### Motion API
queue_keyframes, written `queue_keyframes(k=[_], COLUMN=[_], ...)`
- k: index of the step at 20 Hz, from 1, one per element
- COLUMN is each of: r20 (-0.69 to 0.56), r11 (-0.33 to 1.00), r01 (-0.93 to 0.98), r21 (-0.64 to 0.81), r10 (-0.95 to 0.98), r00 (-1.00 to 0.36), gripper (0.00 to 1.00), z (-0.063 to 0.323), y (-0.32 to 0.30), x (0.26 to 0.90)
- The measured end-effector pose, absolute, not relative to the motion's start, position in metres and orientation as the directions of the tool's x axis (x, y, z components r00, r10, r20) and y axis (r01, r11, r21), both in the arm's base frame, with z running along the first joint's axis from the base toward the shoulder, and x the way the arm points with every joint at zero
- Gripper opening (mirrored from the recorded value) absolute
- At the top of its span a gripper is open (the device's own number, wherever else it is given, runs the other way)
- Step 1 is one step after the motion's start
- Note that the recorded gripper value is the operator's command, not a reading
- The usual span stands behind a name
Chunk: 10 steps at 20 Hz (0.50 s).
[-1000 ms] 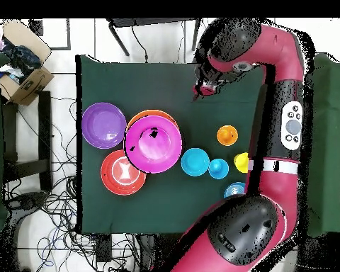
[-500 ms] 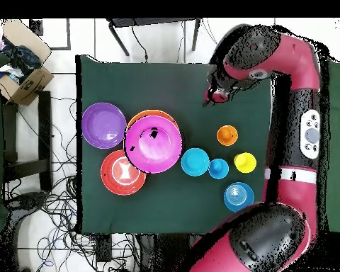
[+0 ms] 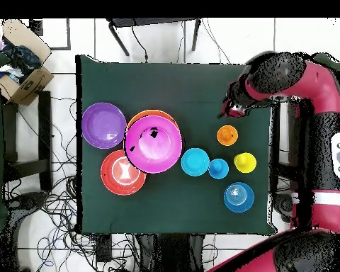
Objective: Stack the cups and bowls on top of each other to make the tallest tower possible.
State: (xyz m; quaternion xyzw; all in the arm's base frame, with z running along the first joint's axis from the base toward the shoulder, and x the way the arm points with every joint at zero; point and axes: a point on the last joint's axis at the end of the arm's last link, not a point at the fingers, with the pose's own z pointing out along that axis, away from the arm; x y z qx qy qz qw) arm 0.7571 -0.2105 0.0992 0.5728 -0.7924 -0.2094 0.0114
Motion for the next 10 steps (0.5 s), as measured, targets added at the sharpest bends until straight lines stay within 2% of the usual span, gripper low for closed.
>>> queue_keyframes(k=[10], r20=[-0.286], r11=[0.241], r01=[-0.925], r21=[0.294], r10=[-0.901], r00=[-0.326], gripper=[1.0], z=[0.082], y=[-0.197], x=[0.737])
